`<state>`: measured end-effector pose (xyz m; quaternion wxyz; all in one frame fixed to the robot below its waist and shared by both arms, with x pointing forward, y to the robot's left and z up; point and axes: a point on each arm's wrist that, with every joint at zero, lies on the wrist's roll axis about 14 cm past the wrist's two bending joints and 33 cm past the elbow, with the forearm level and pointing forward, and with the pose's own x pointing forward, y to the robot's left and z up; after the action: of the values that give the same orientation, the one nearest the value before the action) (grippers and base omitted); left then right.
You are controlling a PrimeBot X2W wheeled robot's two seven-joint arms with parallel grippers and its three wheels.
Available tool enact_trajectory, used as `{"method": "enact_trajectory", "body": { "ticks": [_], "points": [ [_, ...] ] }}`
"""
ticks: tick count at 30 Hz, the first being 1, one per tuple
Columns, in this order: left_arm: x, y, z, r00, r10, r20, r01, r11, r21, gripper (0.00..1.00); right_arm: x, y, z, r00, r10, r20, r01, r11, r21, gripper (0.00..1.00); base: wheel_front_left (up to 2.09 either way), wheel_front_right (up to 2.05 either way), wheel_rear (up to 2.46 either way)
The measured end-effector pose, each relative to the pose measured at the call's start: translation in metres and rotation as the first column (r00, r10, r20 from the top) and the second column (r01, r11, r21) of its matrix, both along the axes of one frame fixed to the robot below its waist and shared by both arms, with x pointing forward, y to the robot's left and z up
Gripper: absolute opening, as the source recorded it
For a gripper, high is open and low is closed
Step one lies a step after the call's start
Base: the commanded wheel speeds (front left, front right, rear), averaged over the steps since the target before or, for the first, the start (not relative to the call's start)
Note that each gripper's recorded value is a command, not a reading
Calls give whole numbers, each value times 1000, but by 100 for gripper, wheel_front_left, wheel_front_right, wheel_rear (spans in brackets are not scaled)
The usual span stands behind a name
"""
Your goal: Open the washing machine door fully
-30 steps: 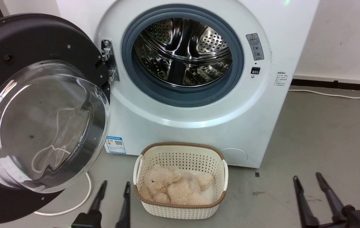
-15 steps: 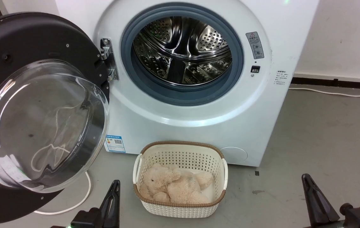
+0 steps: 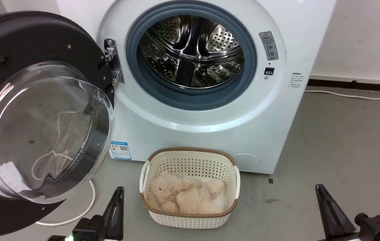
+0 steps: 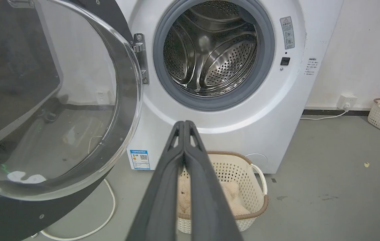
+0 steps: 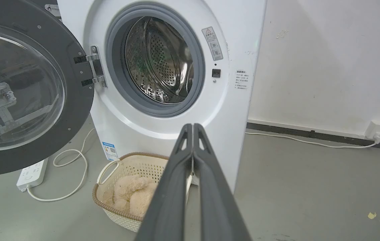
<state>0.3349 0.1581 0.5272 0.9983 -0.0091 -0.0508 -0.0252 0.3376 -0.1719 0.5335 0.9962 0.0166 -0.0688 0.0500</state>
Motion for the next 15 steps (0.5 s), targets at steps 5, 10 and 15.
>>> {"method": "enact_trajectory", "body": {
  "ticks": [5,10,15],
  "points": [
    [2,1,0,1000,3,-5,-3,1000,1,0,1,1,-2,1000,2,-10,-2,1000,-2,0,0,0,0],
    [4,-1,0,1000,-2,-10,2,1000,2,0,5,2,2,1000,5,-6,-5,1000,-10,0,0,0,0],
    [5,2,-1,1000,4,-16,-4,1000,9,0,5,2,0,1000,6,-16,-6,1000,-11,0,0,0,0]
  ]
}}
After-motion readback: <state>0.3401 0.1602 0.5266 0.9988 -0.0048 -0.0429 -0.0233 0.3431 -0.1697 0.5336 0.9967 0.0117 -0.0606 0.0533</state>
